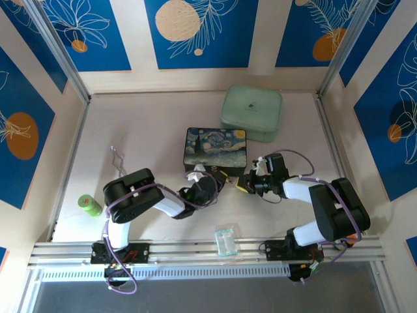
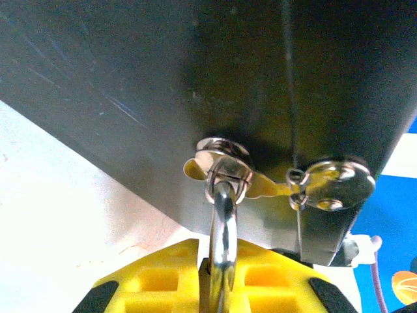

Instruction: Unlock a padlock with a key

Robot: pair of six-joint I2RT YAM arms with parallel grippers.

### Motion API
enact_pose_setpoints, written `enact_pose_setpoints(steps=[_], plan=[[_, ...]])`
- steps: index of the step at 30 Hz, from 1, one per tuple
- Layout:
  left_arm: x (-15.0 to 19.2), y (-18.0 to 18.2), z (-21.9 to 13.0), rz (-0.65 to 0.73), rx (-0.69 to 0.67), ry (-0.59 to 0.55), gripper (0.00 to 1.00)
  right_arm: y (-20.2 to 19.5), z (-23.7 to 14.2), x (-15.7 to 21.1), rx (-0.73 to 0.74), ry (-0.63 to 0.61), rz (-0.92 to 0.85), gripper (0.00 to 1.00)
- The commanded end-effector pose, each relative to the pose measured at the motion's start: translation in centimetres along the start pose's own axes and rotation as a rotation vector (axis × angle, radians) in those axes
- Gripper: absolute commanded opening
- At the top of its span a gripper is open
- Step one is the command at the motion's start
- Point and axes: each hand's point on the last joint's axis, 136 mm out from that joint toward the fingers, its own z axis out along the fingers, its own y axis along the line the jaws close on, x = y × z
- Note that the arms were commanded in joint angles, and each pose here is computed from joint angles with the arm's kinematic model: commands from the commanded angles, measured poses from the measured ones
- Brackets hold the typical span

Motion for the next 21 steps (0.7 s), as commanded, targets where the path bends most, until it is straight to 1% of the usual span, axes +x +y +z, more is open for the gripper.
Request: enact_pose_setpoints(steps=[1, 6, 14, 21], plan=[[-0.5, 2.3, -0.4, 0.041, -0.091, -0.003, 0.00, -1.5, 0.4, 1.5, 0.083, 0.033, -0.003, 0.09], [0.1, 2.3, 0.0, 0.040, -0.086, 0.021, 0.00, 0.3, 1.1, 1.7, 0.064, 0.036, -0.056, 0.08], [0.5, 2.4, -0.8, 0.028, -0.062, 0.034, 0.00, 2.1, 1.4, -0.9, 0.137, -0.003, -0.152, 0.06], [1.1, 2.4, -0.8, 0.016, -0.054, 0.054, 0.00, 4.5, 2.9, -0.3, 0.061, -0.001, -0.193, 0.04]])
